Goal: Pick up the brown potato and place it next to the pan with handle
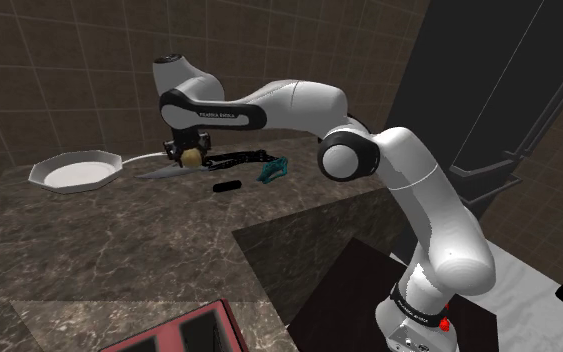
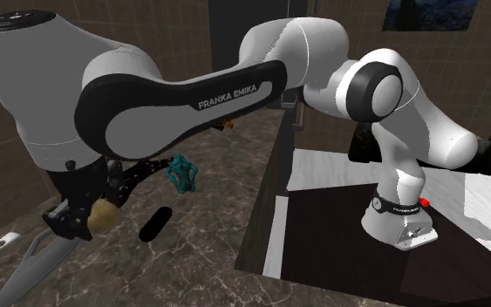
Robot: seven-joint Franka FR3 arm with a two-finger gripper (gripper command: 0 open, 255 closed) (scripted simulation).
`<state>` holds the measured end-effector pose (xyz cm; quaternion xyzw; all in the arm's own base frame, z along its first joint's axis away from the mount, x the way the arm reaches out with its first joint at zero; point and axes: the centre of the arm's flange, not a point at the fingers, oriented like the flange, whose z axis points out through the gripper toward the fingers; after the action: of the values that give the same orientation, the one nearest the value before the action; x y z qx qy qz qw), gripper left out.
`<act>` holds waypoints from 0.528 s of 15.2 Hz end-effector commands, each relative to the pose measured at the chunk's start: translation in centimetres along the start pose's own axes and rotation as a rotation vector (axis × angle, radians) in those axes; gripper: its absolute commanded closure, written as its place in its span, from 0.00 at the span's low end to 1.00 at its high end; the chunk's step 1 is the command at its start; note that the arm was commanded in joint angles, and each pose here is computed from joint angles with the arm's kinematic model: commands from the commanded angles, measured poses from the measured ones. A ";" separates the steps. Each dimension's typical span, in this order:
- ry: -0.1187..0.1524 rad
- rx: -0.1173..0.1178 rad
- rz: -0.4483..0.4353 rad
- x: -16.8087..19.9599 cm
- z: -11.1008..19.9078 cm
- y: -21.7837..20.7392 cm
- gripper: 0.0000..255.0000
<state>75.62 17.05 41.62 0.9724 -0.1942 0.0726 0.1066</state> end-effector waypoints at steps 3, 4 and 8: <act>0.001 0.001 0.000 -0.4 2.1 -0.3 1.00; 0.001 0.001 0.000 -0.5 2.6 -0.4 1.00; 0.001 0.001 0.000 -0.9 4.7 -0.8 1.00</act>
<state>75.47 17.01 37.30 0.9725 -0.1942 0.0726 0.1066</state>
